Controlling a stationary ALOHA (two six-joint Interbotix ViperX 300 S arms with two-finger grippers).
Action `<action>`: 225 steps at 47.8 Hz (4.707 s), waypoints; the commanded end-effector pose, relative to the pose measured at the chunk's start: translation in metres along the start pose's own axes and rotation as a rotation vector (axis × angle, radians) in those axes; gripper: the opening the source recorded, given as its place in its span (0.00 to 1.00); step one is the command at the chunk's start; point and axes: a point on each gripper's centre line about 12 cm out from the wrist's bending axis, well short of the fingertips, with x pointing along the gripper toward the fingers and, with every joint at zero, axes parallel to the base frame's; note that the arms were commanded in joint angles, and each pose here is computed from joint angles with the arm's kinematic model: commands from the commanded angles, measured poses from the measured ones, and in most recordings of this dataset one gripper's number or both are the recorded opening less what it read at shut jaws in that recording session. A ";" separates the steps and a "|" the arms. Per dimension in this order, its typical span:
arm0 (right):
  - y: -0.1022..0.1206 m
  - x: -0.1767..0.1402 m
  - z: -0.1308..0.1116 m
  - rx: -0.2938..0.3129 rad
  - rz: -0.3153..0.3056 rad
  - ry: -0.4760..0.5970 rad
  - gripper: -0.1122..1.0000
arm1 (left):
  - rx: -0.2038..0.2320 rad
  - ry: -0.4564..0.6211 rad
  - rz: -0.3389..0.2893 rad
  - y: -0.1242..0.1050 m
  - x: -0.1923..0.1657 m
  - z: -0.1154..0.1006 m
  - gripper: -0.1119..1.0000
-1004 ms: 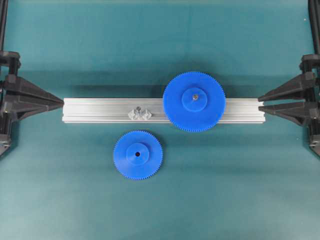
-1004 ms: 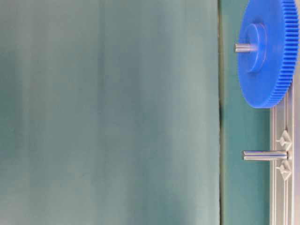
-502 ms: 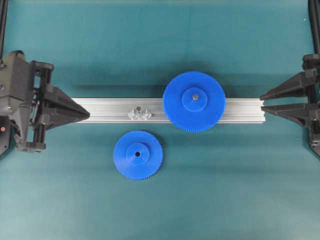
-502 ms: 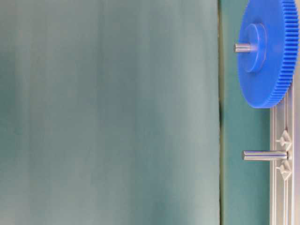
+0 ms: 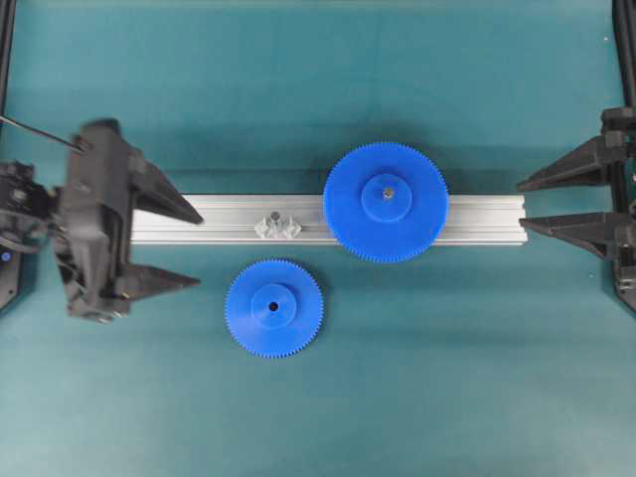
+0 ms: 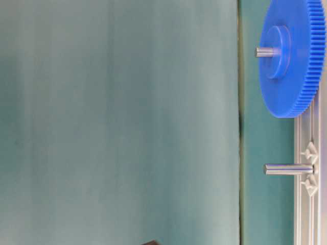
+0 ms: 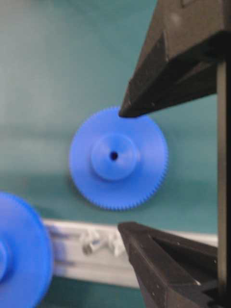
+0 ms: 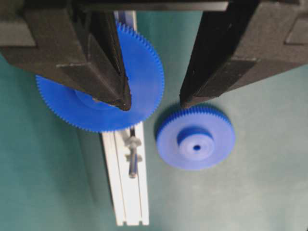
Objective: Insert the small gear onto the shaft.
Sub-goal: 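Lower the left gripper over the small blue gear's hub, then close the left gripper on the small gear's hub and lift it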
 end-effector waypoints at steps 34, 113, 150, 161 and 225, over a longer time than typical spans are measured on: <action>-0.004 -0.006 -0.002 0.002 -0.023 0.057 0.64 | 0.012 0.345 0.013 -0.017 0.095 -0.010 0.91; -0.005 -0.008 -0.016 0.005 -0.025 0.079 0.64 | 0.069 0.511 0.026 -0.016 0.182 -0.042 0.93; -0.005 -0.008 -0.016 0.007 -0.026 0.077 0.64 | 0.071 0.556 0.032 -0.015 0.183 -0.046 0.93; -0.005 -0.008 -0.016 0.008 -0.025 0.077 0.64 | 0.072 0.562 0.033 -0.015 0.185 -0.048 0.93; -0.005 -0.010 -0.016 0.008 -0.024 0.073 0.64 | 0.074 0.571 0.036 -0.012 0.188 -0.054 0.74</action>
